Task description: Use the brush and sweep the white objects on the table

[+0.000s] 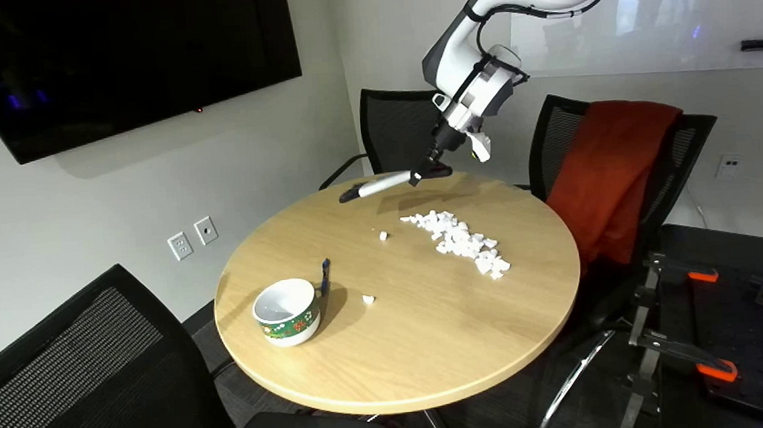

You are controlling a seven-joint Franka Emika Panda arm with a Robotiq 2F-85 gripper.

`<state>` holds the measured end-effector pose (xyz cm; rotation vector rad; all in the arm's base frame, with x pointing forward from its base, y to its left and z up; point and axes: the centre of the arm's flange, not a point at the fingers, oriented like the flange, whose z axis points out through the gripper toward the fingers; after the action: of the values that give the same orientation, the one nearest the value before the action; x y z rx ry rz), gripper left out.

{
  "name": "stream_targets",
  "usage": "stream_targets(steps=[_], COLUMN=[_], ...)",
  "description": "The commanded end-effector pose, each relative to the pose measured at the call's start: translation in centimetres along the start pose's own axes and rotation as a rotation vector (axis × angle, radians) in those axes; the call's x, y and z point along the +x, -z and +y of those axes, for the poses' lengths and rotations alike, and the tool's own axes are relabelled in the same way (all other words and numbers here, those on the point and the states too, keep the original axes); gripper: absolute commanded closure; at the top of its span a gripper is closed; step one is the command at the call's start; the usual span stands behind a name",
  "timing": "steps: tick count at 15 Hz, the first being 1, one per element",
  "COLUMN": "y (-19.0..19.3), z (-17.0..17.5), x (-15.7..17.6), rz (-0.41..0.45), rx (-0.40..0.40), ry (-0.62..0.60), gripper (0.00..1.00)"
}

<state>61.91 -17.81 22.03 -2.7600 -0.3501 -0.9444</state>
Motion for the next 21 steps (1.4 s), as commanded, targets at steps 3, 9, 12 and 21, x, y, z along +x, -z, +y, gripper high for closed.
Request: stream_targets(steps=[3,9,12,21], y=[-0.7,0.3,1.2,1.5], z=[-0.5,-1.3,-1.8,-1.3], x=[-1.4,-1.4,-1.3,-2.6], rz=[-0.080,-0.050,-0.045,-0.084], rx=[0.012,0.004,-0.044,-0.222], ry=[-0.039,-0.135,-0.238,-0.431], gripper=[0.61,0.86,0.86,0.61])
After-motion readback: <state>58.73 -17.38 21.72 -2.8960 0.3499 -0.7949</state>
